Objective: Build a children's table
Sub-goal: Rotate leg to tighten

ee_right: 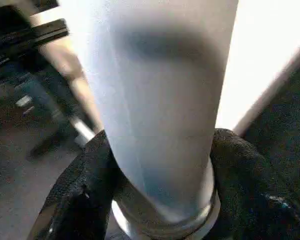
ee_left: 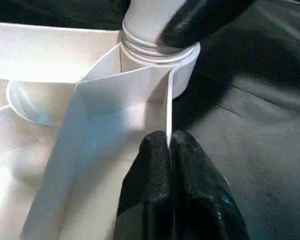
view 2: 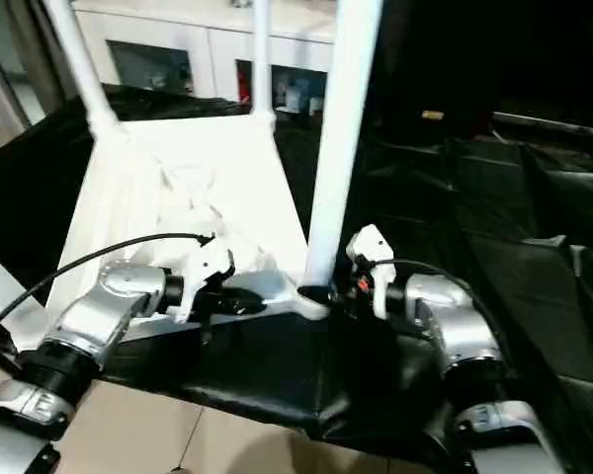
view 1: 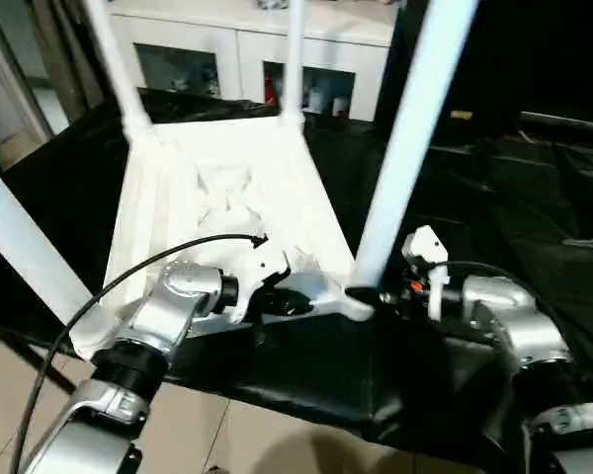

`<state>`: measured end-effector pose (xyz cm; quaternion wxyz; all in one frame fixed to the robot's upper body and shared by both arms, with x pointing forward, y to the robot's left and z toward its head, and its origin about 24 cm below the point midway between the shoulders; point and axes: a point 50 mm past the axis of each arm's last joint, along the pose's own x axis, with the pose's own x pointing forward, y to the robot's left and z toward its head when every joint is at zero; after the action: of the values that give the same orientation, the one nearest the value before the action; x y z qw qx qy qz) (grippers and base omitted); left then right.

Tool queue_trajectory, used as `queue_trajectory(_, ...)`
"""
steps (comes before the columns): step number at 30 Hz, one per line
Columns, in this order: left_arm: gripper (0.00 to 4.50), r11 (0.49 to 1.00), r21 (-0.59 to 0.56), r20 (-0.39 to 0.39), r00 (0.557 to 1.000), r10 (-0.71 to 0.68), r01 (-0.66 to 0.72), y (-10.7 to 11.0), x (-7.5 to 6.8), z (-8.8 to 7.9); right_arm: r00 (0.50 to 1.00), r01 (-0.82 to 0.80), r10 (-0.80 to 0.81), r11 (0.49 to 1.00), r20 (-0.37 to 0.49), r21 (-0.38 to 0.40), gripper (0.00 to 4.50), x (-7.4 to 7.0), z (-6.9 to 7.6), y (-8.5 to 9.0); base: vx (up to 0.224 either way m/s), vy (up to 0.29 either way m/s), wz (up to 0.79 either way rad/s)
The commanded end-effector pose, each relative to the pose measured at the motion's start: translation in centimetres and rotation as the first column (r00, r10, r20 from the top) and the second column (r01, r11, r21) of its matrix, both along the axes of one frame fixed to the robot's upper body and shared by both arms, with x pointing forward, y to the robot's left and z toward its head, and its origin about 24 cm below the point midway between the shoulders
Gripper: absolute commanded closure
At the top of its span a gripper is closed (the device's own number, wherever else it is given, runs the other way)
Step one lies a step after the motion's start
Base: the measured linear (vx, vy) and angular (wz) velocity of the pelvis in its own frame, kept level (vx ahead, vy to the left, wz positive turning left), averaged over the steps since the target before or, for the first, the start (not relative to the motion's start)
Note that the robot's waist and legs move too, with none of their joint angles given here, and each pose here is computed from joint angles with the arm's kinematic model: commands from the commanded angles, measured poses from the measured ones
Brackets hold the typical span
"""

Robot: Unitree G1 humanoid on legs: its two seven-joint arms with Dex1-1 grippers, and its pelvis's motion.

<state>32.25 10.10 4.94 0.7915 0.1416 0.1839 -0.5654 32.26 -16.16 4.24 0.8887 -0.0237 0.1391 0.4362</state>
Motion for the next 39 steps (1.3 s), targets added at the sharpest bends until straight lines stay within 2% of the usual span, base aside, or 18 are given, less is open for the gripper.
queue_trajectory(1, 4.50, 0.998, -0.009, 0.039, 0.997, 0.063, -0.063, -0.8, 0.8, 0.4, 0.991, 0.124, -0.127, 0.990, -0.044, -0.063, 2.07, 0.0, -1.7, 0.0, 0.000, 0.000, 0.00)
queue_trajectory(2, 4.50, 0.997, -0.008, 0.044, 0.996, 0.082, -0.082, -0.9, 1.0, 0.4, 0.987, 0.152, -0.155, 0.986, -0.045, -0.064, 2.07, 0.1, -1.8, 0.1, 0.000, 0.000, 0.00)
queue_trajectory(3, 4.50, 0.985, -0.007, 0.068, 0.983, 0.170, -0.170, -1.7, 1.7, 0.5, 0.956, 0.286, -0.289, 0.956, -0.045, -0.066, 2.07, 0.6, -2.3, 0.7, 0.000, 0.000, 0.00)
queue_trajectory(5, 4.50, 0.979, -0.007, 0.077, 0.976, 0.205, -0.205, -2.0, 2.0, 0.6, 0.936, 0.346, -0.350, 0.935, -0.046, -0.071, 2.07, 0.8, -2.5, 0.9, 0.000, 0.000, 0.00)
queue_trajectory(6, 4.50, 0.965, -0.004, 0.096, 0.961, 0.260, -0.261, -2.8, 2.5, 0.6, 0.884, 0.461, -0.465, 0.884, -0.050, -0.084, 2.07, 1.1, -2.8, 1.4, 0.000, 0.000, 0.00)
queue_trajectory(7, 4.50, 0.965, -0.004, 0.096, 0.961, 0.261, -0.262, -2.8, 2.5, 0.6, 0.882, 0.464, -0.468, 0.882, -0.051, -0.084, 2.07, 1.1, -2.9, 1.5, 0.000, 0.000, 0.00)
queue_trajectory(8, 4.50, 0.959, -0.006, 0.107, 0.953, 0.283, -0.284, -3.7, 2.6, 0.7, 0.849, 0.521, -0.526, 0.849, -0.056, -0.084, 2.07, 1.2, -3.1, 2.4, 0.000, 0.000, 0.00)
queue_trajectory(10, 4.50, 0.958, -0.007, 0.111, 0.952, 0.286, -0.287, -4.0, 2.6, 0.7, 0.844, 0.529, -0.534, 0.844, -0.053, -0.081, 2.07, 1.2, -3.2, 2.9, 0.000, 0.000, 0.00)
queue_trajectory(11, 4.50, 0.961, -0.007, 0.125, 0.953, 0.276, -0.278, -4.7, 2.6, 0.7, 0.859, 0.510, -0.512, 0.857, -0.016, -0.069, 2.07, 1.2, -2.9, 4.0, 0.000, 0.000, 0.00)
queue_trajectory(14, 4.50, 0.967, -0.012, 0.132, 0.958, 0.254, -0.255, -5.2, 2.5, 0.7, 0.872, 0.488, -0.489, 0.871, 0.005, -0.054, 2.07, 1.2, -2.7, 4.9, 0.000, 0.000, 0.00)
queue_trajectory(15, 4.50, 0.972, -0.019, 0.131, 0.963, 0.237, -0.236, -5.3, 2.4, 0.7, 0.885, 0.466, -0.466, 0.885, 0.007, -0.023, 2.07, 1.3, -2.3, 5.2, 0.000, 0.000, 0.00)
queue_trajectory(17, 4.50, 0.978, -0.026, 0.131, 0.969, 0.210, -0.209, -5.3, 2.3, 0.8, 0.898, 0.440, -0.440, 0.898, 0.005, 0.020, 1.70, 1.4, -1.8, 5.3, 0.000, 0.000, 0.00)
queue_trajectory(19, 4.50, 0.982, -0.032, 0.127, 0.974, 0.188, -0.185, -5.0, 2.2, 0.8, 0.919, 0.392, -0.394, 0.917, 0.005, 0.070, 1.58, 1.5, -1.1, 5.1, 0.000, 0.000, 0.00)
queue_trajectory(23, 4.50, 0.986, -0.034, 0.126, 0.978, 0.165, -0.162, -4.5, 2.1, 0.8, 0.943, 0.330, -0.333, 0.940, 0.023, 0.083, 1.24, 1.6, -0.5, 4.2, 0.000, 0.000, 0.00)
queue_trajectory(27, 4.50, 0.993, -0.055, 0.126, 0.986, 0.109, -0.103, -3.4, 1.7, 0.9, 0.980, 0.181, -0.185, 0.981, 0.068, 0.067, 0.85, 1.4, 0.8, 1.7, 0.000, 0.000, 0.00)
queue_trajectory(31, 4.50, 0.997, -0.076, 0.112, 0.993, 0.030, -0.022, -2.2, 1.1, 1.0, 0.999, -0.001, -0.001, 0.999, 0.051, 0.032, 0.52, 0.5, 1.5, 0.1, 0.000, 0.000, 0.00)
queue_trajectory(35, 4.50, 0.995, -0.096, 0.098, 0.995, -0.017, 0.027, -1.9, 0.7, 1.2, 0.998, -0.043, 0.043, 0.999, 0.049, 0.014, 0.19, 0.2, 1.6, -0.5, 0.000, 0.000, 0.00)
queue_trajectory(39, 4.50, 0.985, -0.121, 0.062, 0.991, -0.118, 0.125, -1.0, -0.4, 1.3, 0.991, -0.124, 0.125, 0.992, 0.042, -0.024, 0.19, -0.3, 1.7, -1.0, 0.000, 0.000, 0.00)
